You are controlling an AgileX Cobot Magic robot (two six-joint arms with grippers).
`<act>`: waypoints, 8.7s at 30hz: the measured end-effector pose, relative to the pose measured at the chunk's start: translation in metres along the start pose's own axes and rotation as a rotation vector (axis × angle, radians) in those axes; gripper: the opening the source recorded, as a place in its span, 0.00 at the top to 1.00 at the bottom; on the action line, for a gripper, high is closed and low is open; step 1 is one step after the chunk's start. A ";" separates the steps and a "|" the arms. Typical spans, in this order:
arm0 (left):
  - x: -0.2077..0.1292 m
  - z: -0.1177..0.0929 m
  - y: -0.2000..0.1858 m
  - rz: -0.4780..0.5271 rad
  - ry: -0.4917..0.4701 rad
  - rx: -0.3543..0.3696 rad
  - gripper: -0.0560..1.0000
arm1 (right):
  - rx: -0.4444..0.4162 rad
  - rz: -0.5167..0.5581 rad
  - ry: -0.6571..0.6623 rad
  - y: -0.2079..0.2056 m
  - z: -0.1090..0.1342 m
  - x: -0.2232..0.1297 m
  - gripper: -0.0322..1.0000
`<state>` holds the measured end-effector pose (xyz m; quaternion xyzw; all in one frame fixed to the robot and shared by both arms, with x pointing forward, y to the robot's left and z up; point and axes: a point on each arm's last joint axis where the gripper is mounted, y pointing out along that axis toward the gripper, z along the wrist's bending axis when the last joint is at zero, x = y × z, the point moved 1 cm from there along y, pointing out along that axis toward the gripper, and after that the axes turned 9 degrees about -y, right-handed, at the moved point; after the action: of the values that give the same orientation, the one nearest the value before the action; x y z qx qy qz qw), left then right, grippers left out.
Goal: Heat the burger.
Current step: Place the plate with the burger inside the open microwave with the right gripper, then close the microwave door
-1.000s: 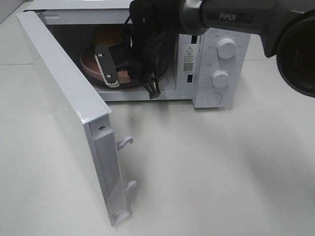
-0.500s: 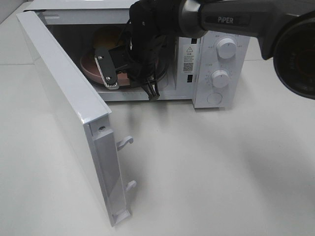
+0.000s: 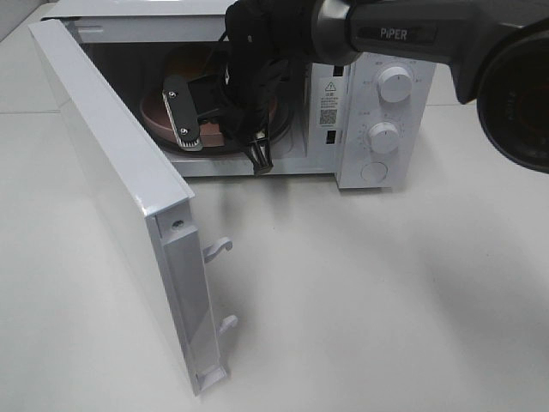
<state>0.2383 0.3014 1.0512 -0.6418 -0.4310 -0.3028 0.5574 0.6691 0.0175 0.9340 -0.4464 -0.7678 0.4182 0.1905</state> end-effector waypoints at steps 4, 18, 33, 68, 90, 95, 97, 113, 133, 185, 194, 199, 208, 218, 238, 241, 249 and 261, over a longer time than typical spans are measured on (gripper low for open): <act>0.000 0.000 0.000 0.000 0.000 0.000 0.01 | -0.022 -0.003 0.029 -0.001 -0.003 0.000 0.81; 0.000 0.000 0.000 0.000 0.000 0.000 0.01 | -0.026 -0.004 0.106 -0.003 -0.005 0.000 0.43; 0.000 0.000 0.000 0.000 0.000 0.000 0.01 | -0.010 -0.024 0.159 -0.004 -0.004 0.002 0.23; 0.000 0.000 0.000 0.000 0.000 0.000 0.01 | 0.199 -0.078 0.223 -0.035 0.006 0.000 0.23; 0.000 0.000 0.000 0.000 0.000 0.000 0.01 | 0.296 -0.067 0.237 -0.095 0.044 -0.011 0.23; 0.000 0.000 0.000 0.000 0.000 0.000 0.01 | 0.300 -0.041 0.323 -0.122 0.056 -0.016 0.23; 0.000 0.000 0.000 0.000 0.000 0.000 0.01 | 0.302 -0.034 0.348 -0.133 0.062 -0.017 0.23; 0.000 0.000 0.000 0.000 0.000 0.000 0.01 | 0.280 0.037 0.809 -0.236 0.112 -0.036 0.23; 0.000 0.000 0.000 0.000 0.000 0.000 0.01 | 0.041 0.347 1.824 -0.254 0.180 -0.170 0.23; 0.000 0.000 0.000 0.000 0.000 0.000 0.01 | -0.709 -0.052 1.795 -0.395 0.357 -0.054 0.23; 0.000 0.000 0.000 0.000 0.000 0.000 0.01 | -0.732 -0.078 1.770 -0.397 0.359 -0.050 0.23; 0.000 0.000 0.000 0.000 0.000 0.000 0.01 | -0.732 -0.078 1.768 -0.397 0.359 -0.050 0.23; 0.000 0.000 0.000 0.000 0.000 0.000 0.01 | -0.730 -0.080 1.766 -0.397 0.359 -0.050 0.21; 0.000 0.000 0.000 0.000 0.000 0.000 0.01 | -0.758 -0.034 1.780 -0.398 0.362 -0.054 0.01; 0.000 0.000 0.000 0.000 0.000 0.000 0.01 | -0.760 -0.028 1.777 -0.398 0.362 -0.054 0.48; 0.000 0.000 0.000 0.000 0.000 0.000 0.01 | -0.760 -0.028 1.777 -0.398 0.362 -0.054 0.54; 0.000 0.000 0.000 0.000 0.000 0.000 0.01 | -0.760 -0.028 1.777 -0.398 0.362 -0.054 0.60; 0.016 -0.004 -0.003 -0.115 0.004 -0.032 0.02 | -0.760 -0.028 1.777 -0.398 0.362 -0.054 0.60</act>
<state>0.2427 0.3007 1.0673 -0.6244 -0.4611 -0.3424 0.5295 0.2473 -0.2992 1.0529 -0.6226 -0.4326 -0.3509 0.5496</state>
